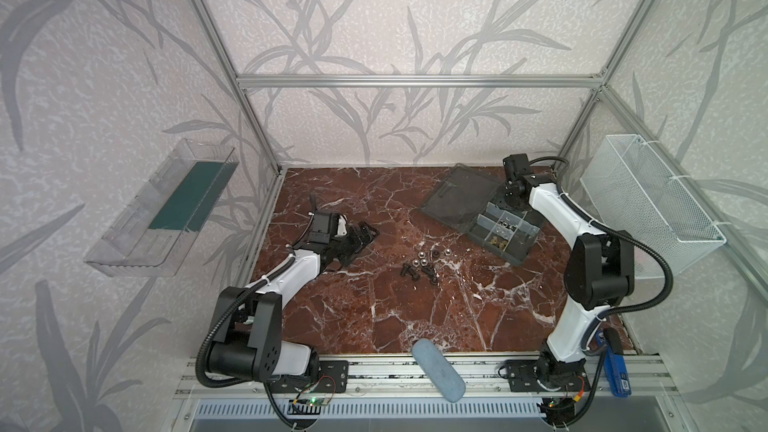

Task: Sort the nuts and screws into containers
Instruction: 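Lower the right gripper and close it on the silver hex nut, then lift the silver hex nut and carry it over the organizer box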

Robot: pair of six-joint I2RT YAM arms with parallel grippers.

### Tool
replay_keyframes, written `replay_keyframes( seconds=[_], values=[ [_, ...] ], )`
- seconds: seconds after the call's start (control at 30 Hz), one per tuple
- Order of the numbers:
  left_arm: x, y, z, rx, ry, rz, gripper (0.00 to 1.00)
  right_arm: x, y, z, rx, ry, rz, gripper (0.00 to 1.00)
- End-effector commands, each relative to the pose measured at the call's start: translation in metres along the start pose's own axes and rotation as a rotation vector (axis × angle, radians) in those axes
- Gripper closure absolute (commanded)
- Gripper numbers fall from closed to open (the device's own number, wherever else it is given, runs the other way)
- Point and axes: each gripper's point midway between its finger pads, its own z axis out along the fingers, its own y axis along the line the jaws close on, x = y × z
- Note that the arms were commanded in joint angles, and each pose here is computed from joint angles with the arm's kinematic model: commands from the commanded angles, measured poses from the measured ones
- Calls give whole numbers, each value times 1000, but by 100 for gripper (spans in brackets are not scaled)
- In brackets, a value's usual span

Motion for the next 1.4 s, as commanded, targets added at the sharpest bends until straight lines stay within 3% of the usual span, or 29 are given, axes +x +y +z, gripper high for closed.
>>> replay_keyframes(
  seconds=[0.0, 0.4, 1.03, 1.23, 1.37],
  values=[
    [1, -3, -6, 7, -11, 11, 0, -14, -9, 19, 58, -29, 7, 100],
    [-1, -4, -6, 6, -11, 14, 0, -24, -37, 57, 99, -26, 116, 100],
    [-1, -3, -1, 9, -4, 9, 1, -2, -43, 78, 101, 51, 104, 100],
    [-1, -2, -1, 11, -4, 8, 0, 3, -41, 83, 96, 71, 97, 72],
    [0, -2, -2, 9, -5, 8, 0, 3, -42, 81, 97, 77, 89, 59]
  ],
)
